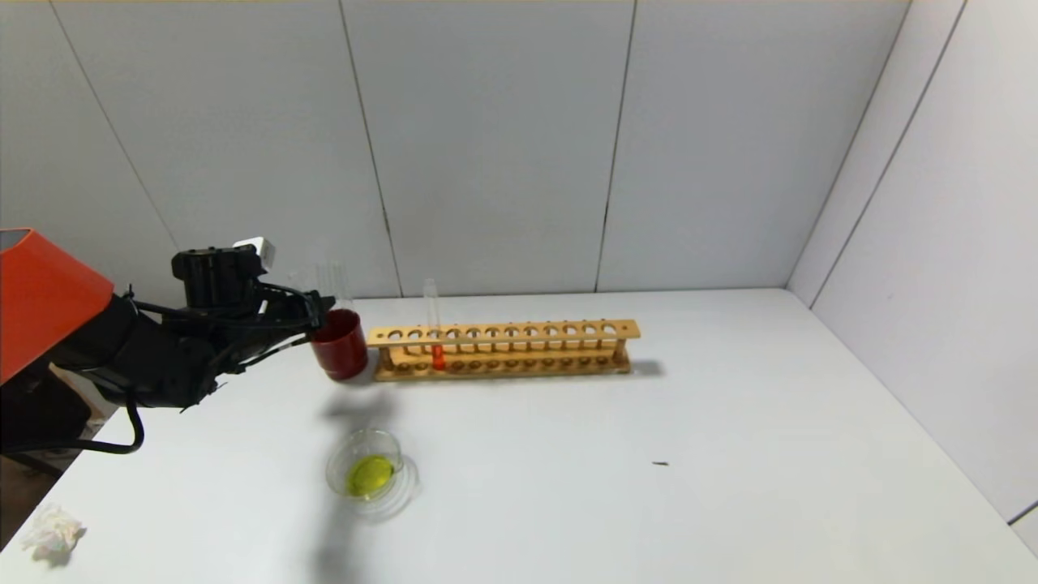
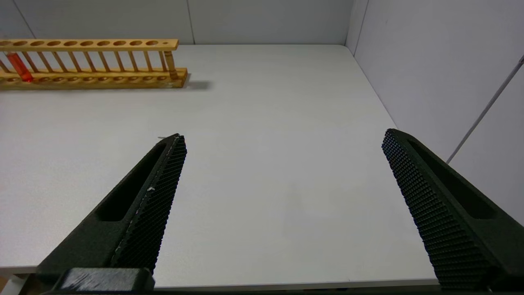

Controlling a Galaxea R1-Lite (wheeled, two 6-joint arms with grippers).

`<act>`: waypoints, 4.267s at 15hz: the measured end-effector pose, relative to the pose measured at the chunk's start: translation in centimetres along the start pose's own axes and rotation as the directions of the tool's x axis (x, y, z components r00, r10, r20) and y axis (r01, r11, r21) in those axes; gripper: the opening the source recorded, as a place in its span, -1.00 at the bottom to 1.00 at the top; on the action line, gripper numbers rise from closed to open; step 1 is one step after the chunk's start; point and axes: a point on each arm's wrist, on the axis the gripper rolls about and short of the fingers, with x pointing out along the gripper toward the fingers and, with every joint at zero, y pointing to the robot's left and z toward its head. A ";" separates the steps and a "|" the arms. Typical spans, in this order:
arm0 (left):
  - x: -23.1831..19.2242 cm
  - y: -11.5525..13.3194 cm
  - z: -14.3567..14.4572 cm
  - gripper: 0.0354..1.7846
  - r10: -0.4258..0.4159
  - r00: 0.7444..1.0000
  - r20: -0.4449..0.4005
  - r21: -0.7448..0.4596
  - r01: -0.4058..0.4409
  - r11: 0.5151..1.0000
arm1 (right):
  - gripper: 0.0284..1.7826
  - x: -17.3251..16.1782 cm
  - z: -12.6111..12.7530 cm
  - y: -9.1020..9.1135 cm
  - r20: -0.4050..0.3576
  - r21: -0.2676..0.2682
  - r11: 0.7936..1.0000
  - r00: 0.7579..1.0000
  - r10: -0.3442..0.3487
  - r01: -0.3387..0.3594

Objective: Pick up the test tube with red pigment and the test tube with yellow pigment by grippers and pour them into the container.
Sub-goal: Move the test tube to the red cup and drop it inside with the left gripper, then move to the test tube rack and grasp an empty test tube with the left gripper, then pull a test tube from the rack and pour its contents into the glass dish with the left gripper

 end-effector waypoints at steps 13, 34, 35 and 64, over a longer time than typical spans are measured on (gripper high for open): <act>-7.3 -5.5 4.2 0.95 -0.131 0.988 0.083 0.175 0.115 0.978 | 0.96 0.0 0.0 0.0 0.000 0.000 1.000 1.000 0.000 0.000; -3.4 -13.0 -3.8 0.95 -0.281 0.960 -0.017 0.349 0.269 0.898 | 0.96 0.0 0.0 0.0 0.000 0.000 1.000 1.000 0.000 0.000; -2.6 -13.2 -4.1 0.95 -0.279 0.960 -0.023 0.349 0.269 0.898 | 0.96 0.0 0.0 0.0 0.000 0.000 1.000 1.000 0.000 0.000; -0.2 -14.5 -1.0 -0.68 -0.270 0.963 -0.006 0.345 0.256 0.903 | 0.96 0.0 0.0 0.0 0.000 0.000 1.000 1.000 0.000 0.000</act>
